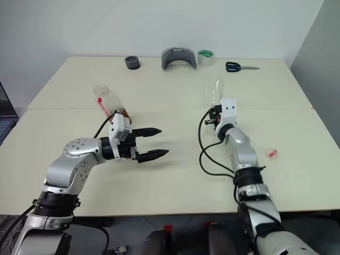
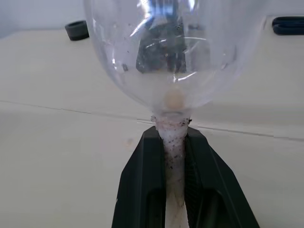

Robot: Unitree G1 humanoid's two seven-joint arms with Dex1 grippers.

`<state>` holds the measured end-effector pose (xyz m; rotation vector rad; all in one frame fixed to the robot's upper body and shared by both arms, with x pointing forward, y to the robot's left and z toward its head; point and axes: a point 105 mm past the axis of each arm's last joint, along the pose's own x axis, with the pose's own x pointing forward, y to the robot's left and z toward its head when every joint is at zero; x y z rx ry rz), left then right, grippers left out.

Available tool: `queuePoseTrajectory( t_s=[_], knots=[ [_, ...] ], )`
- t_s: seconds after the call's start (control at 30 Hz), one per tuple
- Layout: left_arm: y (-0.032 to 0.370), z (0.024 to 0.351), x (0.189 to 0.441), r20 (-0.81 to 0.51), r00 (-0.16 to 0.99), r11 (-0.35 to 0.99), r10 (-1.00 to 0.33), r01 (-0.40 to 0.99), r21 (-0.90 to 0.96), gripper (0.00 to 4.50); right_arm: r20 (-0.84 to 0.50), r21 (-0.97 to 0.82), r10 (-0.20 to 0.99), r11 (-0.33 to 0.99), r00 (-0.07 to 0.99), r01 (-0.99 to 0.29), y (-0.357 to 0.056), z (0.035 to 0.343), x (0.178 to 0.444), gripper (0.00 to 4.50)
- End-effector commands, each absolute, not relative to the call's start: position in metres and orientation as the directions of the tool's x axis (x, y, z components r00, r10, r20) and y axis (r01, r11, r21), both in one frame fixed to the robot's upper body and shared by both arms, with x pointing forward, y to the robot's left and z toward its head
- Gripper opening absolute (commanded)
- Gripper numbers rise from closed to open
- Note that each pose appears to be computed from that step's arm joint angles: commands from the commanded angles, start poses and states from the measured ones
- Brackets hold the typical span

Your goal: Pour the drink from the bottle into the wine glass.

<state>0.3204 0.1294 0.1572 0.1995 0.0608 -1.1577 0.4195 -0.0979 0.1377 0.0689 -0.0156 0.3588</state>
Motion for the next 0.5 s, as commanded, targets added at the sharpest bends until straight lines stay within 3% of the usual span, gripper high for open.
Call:
queuePoseTrajectory(
  t_s=[0.03, 0.27, 0.5],
  knots=[
    [0.126, 0.174, 0.319, -0.108, 0.396, 0.376, -0.912, 0.911, 0.168, 4.50, -0.092, 0.102, 0.371, 0.927, 0.924, -0.361, -0.091, 0.098, 0.398, 0.18],
    [0.126, 0.174, 0.321, -0.104, 0.414, 0.392, -0.904, 0.902, 0.177, 4.50, -0.101, 0.076, 0.428, 0.904, 0.898, -0.422, -0.077, 0.086, 0.376, 0.18],
    [0.149, 0.176, 0.326, -0.081, 0.569, 0.546, -0.818, 0.814, 0.198, 4.50, 0.141, -0.030, 0.489, 0.871, 0.861, -0.490, -0.055, 0.141, 0.393, 0.18]
  ],
)
